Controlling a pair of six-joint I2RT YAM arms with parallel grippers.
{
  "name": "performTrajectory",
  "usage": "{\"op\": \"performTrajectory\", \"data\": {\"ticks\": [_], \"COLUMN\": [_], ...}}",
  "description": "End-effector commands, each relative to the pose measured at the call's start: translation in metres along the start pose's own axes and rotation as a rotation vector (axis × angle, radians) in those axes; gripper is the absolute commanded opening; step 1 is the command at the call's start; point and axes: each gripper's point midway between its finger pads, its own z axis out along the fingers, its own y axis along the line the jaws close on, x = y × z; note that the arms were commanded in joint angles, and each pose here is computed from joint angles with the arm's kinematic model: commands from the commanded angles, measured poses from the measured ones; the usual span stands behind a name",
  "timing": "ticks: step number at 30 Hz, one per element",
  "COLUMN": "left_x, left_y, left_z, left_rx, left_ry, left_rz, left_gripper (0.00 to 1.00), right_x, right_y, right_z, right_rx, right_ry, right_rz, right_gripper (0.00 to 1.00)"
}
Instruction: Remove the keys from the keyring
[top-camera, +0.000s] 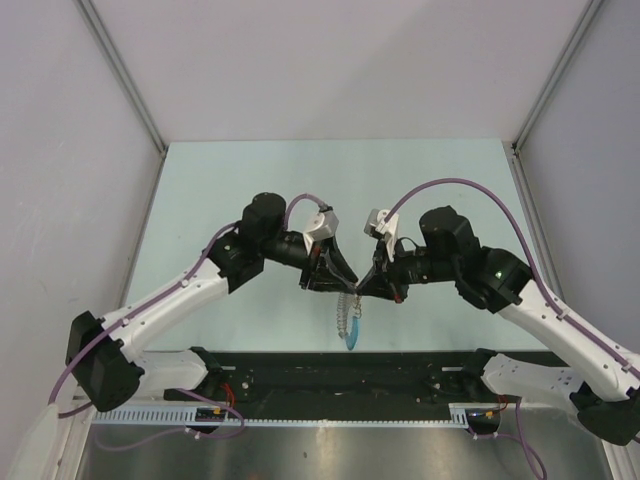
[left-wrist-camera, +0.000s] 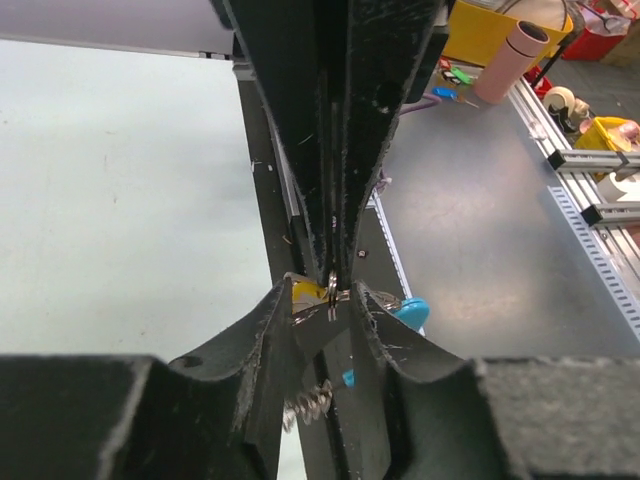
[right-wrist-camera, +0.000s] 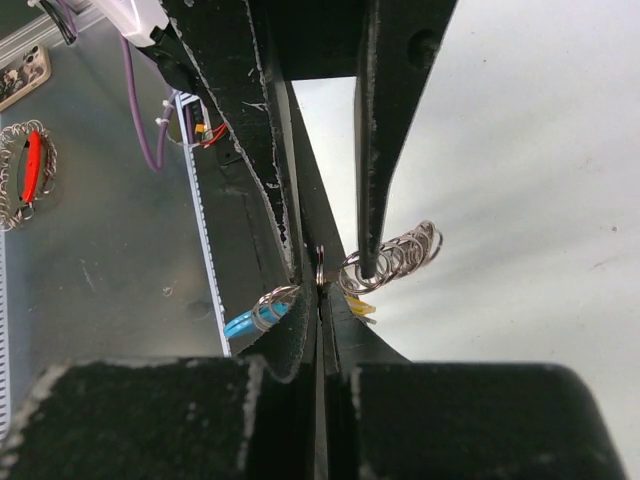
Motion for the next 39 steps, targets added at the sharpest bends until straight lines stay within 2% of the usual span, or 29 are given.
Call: {"op": "performTrajectory", "data": {"ticks": [1, 6, 8, 9, 12, 14, 15, 16, 18, 20, 25, 27, 30, 32, 39], "left_x": [-0.010, -0.006, -0.004, -0.003, -0.007, -0.006, -0.020, -0.016, -0.032, -0.035, -0.048, -0.064, -0.067, -0.078, -0.095], "left_y": [-0.010, -0.009, -0.009, -0.008, -0.007, -0.009, -0.007, -0.010, -0.014, -0.011, -0.012, -0.020, -0.025, -0.029, -0.046], "left_z": [0.001, 0.000, 0.000, 0.000, 0.000, 0.000, 0.000, 0.001, -0.002, -0.005, -0.009, -0.015, -0.021, -0.026, -0.038], "left_rx": [0.049, 0.047, 0.044, 0.037, 0.022, 0.012, 0.000, -0.001, -0.014, -0.057, -0.099, -0.105, -0.122, -0.132, -0.095], "left_ry": [0.013, 0.033, 0.041, 0.043, 0.030, 0.008, -0.046, -0.064, -0.134, -0.165, -0.242, -0.319, -0.397, -0.455, -0.594], "left_rz": [0.041, 0.054, 0.061, 0.062, 0.083, 0.060, 0.122, 0.077, 0.140, 0.130, 0.143, 0.200, 0.212, 0.256, 0.272], "left_gripper": [0.30, 0.17, 0.01, 0.00, 0.00, 0.00, 0.00, 0.00, 0.00, 0.00, 0.01, 0.00, 0.00, 0.00, 0.00], "right_x": [-0.033, -0.032, -0.032, -0.032, -0.037, -0.040, -0.043, -0.044, -0.048, -0.049, -0.069, -0.068, -0.074, -0.076, -0.079], "right_y": [0.010, 0.009, 0.009, 0.009, 0.008, 0.008, 0.005, 0.004, -0.007, -0.018, -0.007, -0.006, 0.003, 0.008, 0.026], "right_z": [-0.006, -0.005, -0.004, -0.004, -0.005, -0.006, -0.008, -0.009, -0.013, -0.018, -0.040, -0.044, -0.057, -0.061, -0.066], "right_rx": [-0.036, -0.034, -0.036, -0.036, -0.020, -0.010, 0.008, 0.018, 0.090, 0.146, 0.118, 0.114, 0.104, 0.091, -0.008], "right_ry": [-0.098, -0.095, -0.094, -0.095, -0.116, -0.131, -0.141, -0.148, -0.171, -0.192, -0.337, -0.363, -0.439, -0.476, -0.613], "right_rz": [-0.048, -0.046, -0.046, -0.047, -0.031, -0.028, -0.023, -0.022, -0.006, 0.020, -0.015, -0.015, -0.050, -0.063, -0.117], "right_gripper": [0.00, 0.00, 0.00, 0.00, 0.00, 0.08, 0.14, 0.17, 0.22, 0.23, 0.31, 0.41, 0.51, 0.52, 0.53]}}
